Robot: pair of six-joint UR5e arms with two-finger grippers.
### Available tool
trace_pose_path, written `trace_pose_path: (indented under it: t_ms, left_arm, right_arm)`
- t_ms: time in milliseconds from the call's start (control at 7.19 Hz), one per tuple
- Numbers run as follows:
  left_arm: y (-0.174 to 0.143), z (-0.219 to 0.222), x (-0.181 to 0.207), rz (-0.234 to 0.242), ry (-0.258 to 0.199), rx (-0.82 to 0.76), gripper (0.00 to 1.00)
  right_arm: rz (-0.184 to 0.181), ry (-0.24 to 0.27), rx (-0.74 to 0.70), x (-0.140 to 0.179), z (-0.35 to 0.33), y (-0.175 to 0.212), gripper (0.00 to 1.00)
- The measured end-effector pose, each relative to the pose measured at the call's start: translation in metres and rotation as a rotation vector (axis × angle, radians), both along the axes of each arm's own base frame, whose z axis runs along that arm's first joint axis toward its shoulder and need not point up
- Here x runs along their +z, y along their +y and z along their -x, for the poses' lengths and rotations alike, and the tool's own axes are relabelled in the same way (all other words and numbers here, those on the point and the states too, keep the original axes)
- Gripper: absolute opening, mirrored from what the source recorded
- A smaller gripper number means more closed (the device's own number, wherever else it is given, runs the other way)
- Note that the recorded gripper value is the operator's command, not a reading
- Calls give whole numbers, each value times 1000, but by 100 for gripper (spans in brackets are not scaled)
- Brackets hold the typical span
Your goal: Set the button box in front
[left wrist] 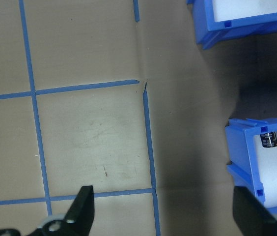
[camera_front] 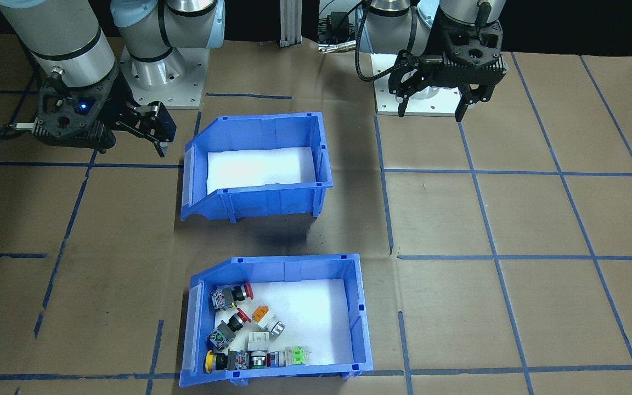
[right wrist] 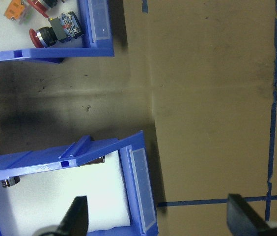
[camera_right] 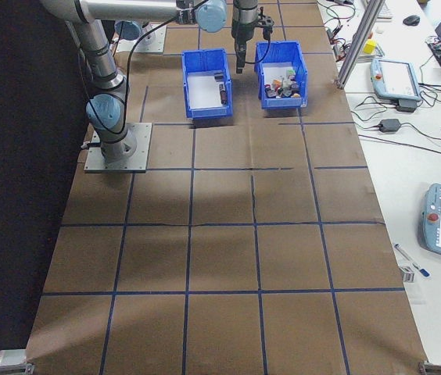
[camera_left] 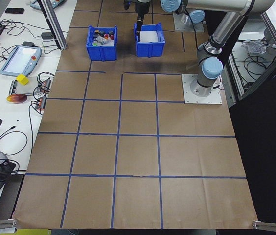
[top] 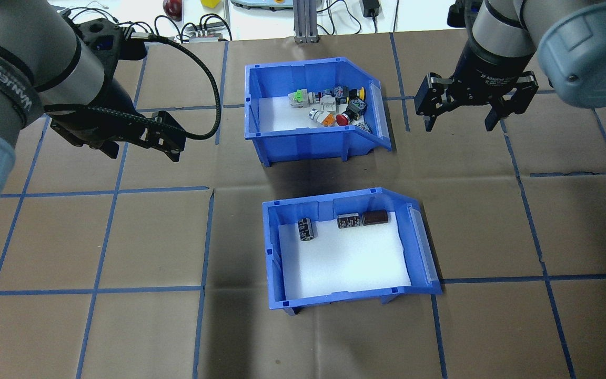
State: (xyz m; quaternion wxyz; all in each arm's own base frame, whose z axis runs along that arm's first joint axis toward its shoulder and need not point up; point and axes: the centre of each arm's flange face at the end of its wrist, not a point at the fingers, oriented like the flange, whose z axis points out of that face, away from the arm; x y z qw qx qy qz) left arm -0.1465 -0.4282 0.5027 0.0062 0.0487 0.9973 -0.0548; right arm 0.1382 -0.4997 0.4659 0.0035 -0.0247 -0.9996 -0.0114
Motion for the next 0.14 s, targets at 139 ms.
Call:
trace_pose_path:
  t_ms: [139]
  left_arm:
    - [1, 0, 0, 0, 0, 1, 100]
  right_arm:
    - [0, -1, 0, 0, 0, 0, 100]
